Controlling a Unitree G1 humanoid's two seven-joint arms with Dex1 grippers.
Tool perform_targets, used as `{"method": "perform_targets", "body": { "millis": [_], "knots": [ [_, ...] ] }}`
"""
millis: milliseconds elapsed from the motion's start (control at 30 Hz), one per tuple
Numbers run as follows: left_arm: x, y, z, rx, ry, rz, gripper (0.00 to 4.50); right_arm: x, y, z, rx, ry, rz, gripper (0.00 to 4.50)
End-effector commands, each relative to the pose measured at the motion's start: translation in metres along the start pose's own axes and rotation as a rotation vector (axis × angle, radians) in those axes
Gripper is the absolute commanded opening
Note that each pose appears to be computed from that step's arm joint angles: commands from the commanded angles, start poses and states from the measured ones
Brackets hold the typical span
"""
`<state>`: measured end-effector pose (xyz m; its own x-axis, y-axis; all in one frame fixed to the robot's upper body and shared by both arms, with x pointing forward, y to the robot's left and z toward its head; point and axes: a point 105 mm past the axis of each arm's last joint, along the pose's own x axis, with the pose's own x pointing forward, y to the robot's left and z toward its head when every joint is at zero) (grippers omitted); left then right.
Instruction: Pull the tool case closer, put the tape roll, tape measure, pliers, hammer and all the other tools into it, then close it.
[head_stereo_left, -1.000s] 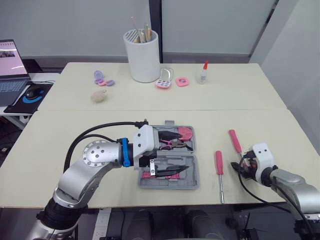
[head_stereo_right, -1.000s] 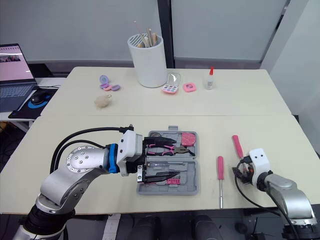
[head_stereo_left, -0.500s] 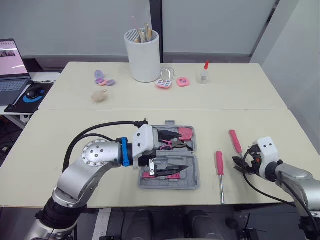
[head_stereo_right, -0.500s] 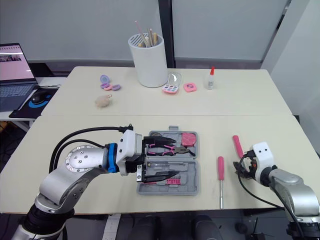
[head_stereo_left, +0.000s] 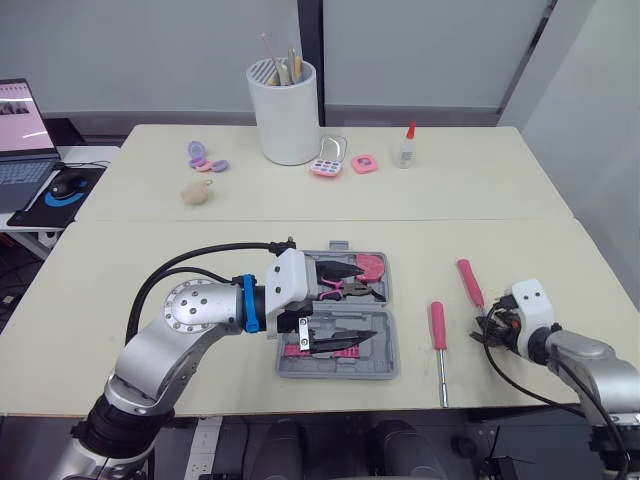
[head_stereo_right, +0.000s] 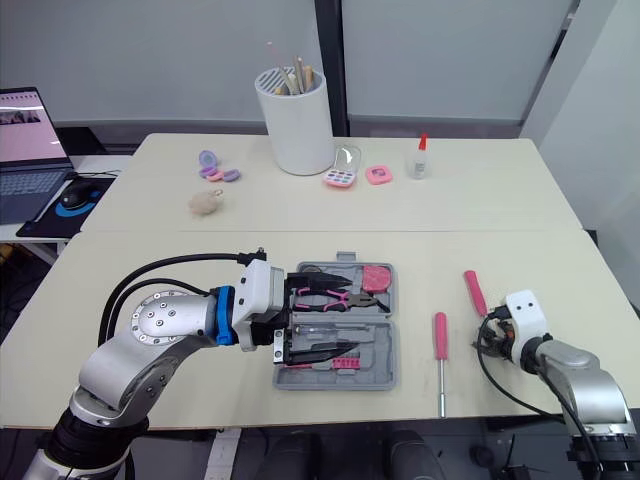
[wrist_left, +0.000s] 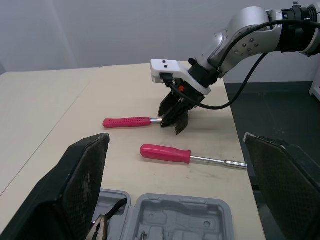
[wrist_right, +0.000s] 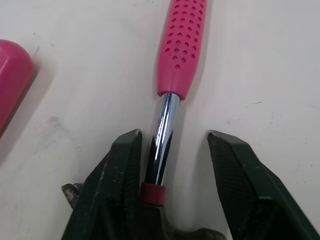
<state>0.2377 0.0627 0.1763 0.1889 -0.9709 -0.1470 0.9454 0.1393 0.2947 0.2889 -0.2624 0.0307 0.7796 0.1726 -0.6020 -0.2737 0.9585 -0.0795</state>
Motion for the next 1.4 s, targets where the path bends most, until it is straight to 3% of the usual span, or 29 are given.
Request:
{"method": "perform_targets", "body": {
  "millis": [33, 233, 500, 667, 867, 1100, 1400],
  "knots": [
    [0.000, -0.003, 0.010, 0.038, -0.021, -0.004, 4.50, -0.001, 0.004, -0.004, -0.022, 0.008, 0.012, 1.23],
    [-0.001, -0.003, 0.009, 0.045, -0.022, -0.001, 4.50, -0.004, 0.005, -0.001, -0.059, -0.020, 0.006, 0.20],
    [-0.009, 0.008, 0.012, 0.105, -0.046, 0.045, 4.50, -0.017, 0.002, 0.028, -0.175, -0.103, 0.008, 0.20],
    [-0.042, 0.020, 0.008, 0.113, -0.048, 0.091, 4.50, -0.036, 0.039, 0.062, -0.550, -0.108, 0.233, 0.20],
    [-0.079, 0.009, -0.004, 0.005, 0.089, -0.024, 4.50, -0.047, 0.098, 0.091, -0.702, -0.101, 0.492, 0.20],
    [-0.108, 0.002, -0.010, 0.011, 0.163, -0.041, 4.50, -0.045, 0.148, 0.097, -0.906, -0.067, 0.617, 0.20],
    [-0.135, -0.010, -0.018, -0.022, 0.253, -0.040, 4.50, -0.028, 0.184, 0.102, -1.034, -0.042, 0.652, 0.20]
  ]
}}
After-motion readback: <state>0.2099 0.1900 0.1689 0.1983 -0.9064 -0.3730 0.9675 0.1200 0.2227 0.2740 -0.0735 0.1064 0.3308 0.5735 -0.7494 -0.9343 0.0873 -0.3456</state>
